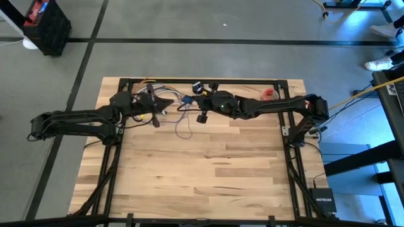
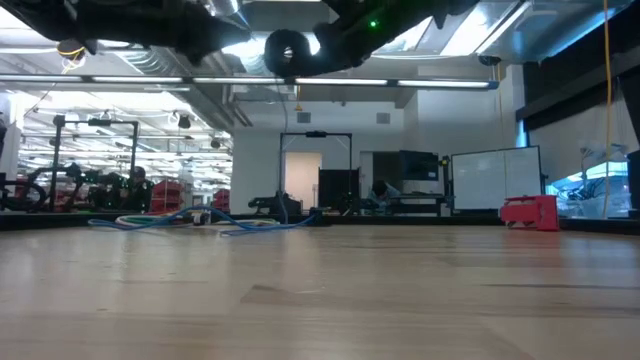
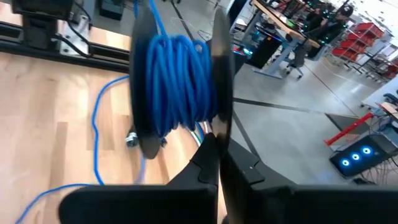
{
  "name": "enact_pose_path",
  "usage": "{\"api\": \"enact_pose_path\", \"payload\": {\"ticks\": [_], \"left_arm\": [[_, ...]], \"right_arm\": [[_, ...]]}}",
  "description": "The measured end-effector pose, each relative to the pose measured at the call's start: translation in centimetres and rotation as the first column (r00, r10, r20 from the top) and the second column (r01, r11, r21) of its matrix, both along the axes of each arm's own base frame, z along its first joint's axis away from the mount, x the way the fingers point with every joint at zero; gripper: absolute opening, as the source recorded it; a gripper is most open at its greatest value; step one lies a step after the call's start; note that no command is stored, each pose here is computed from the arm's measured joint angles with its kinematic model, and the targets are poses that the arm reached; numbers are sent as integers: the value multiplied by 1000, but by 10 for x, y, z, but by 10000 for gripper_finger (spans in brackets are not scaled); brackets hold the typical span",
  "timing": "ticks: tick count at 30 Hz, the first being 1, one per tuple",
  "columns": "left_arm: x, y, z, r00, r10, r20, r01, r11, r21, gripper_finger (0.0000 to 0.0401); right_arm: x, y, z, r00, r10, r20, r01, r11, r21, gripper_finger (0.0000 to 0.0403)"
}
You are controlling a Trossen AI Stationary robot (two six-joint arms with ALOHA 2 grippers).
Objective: Coil cords
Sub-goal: Coil the blue wire onto the black spool
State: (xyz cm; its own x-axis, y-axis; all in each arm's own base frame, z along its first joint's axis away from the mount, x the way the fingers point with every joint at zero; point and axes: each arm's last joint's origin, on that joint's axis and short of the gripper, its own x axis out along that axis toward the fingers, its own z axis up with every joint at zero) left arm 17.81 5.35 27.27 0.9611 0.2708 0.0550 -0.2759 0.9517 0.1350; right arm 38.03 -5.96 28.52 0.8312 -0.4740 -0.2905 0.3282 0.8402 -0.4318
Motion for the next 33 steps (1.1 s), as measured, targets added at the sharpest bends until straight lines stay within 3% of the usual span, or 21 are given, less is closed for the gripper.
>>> {"api": "enact_pose_path", "payload": {"ticks": [5,14,28,33], "left_arm": [[5,1,3,998,-10,62,12,999,-34,1],[18,5,-10,1000,-12,1,12,1000,-21,1],[18,5,-8,1000,-5,2,5,1000,21,1],[21,6,-11,1000,-5,-10,5,1000,13,1]], "right_arm": [[-1,-2,0,1000,-15,-4,15,1000,-3,5],[-1,-2,-3,1000,-16,-20,16,1000,-3,5],[0,-1,-2,1000,-6,-11,6,1000,2,6],[0,-1,-2,1000,18,-7,-18,1000,11,24]]}}
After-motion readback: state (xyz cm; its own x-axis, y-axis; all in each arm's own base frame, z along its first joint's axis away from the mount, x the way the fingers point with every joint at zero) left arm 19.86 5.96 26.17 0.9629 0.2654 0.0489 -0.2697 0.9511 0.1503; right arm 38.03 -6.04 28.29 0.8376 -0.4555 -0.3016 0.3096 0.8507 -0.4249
